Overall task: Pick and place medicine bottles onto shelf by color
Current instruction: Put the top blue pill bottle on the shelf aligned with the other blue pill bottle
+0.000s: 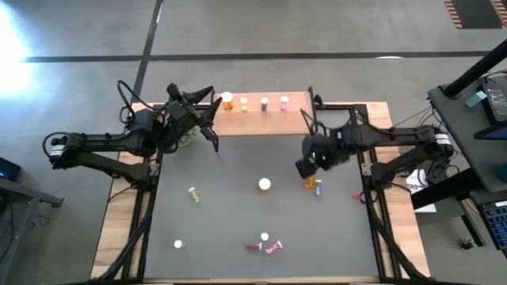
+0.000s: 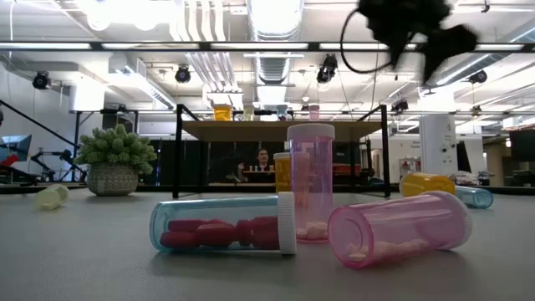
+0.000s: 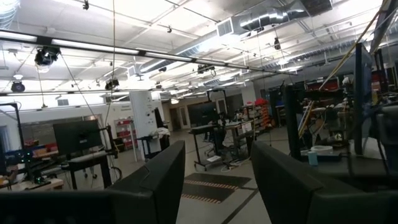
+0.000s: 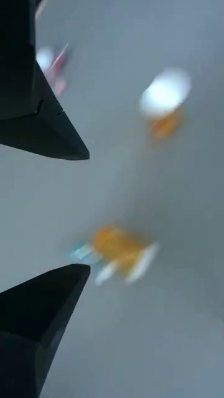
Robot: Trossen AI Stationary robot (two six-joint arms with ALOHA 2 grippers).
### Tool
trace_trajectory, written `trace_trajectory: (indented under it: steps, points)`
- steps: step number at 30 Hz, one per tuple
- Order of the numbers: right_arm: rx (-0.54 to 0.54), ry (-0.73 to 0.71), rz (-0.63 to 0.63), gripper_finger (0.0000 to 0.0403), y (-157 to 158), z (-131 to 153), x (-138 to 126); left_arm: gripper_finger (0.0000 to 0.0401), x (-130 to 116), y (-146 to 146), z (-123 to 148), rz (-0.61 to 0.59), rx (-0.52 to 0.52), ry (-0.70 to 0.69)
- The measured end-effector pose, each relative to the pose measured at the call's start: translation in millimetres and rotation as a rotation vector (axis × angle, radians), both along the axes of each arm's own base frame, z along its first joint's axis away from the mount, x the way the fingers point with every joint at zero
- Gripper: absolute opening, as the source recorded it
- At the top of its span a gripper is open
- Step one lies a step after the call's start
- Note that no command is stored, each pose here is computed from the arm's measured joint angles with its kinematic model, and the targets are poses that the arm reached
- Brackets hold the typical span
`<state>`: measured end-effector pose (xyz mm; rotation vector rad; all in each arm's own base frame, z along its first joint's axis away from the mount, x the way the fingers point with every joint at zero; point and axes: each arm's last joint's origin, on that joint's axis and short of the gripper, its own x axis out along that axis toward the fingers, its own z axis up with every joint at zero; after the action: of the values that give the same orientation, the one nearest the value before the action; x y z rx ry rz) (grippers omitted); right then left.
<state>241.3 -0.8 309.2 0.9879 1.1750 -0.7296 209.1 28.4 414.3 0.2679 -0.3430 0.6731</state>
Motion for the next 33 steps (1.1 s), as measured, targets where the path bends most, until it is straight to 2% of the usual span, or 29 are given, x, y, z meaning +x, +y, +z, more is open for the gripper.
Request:
trace_trajectory:
  steps: [3,6,10,16,18,25,28,33]
  points:
    - [0.010,0.179,-0.015,0.0277,13,-8,-10,0.0169,0,0,0,0.000,0.000,0.002]
    - [0.002,0.297,-0.019,0.0274,19,-13,-17,0.0169,0,0,0,0.000,0.000,0.001]
    - [-0.004,0.326,0.005,0.0274,21,-21,-18,0.0169,0,-2,0,-0.018,-0.016,-0.011]
    - [0.057,0.404,0.064,0.0274,22,-43,-34,0.0169,1,-3,0,-0.108,-0.164,-0.123]
    - [0.097,0.399,0.079,0.0275,23,-51,-39,0.0169,1,-3,0,-0.133,-0.209,-0.158]
    - [0.180,0.192,0.089,0.0276,24,-75,-42,0.0169,1,-8,-1,-0.202,-0.288,-0.210]
    - [0.183,0.164,0.051,0.0276,24,-81,-46,0.0169,2,-11,-1,-0.220,-0.289,-0.206]
    - [0.112,0.169,-0.047,0.0274,21,-94,-49,0.0169,4,-16,-3,-0.246,-0.292,-0.195]
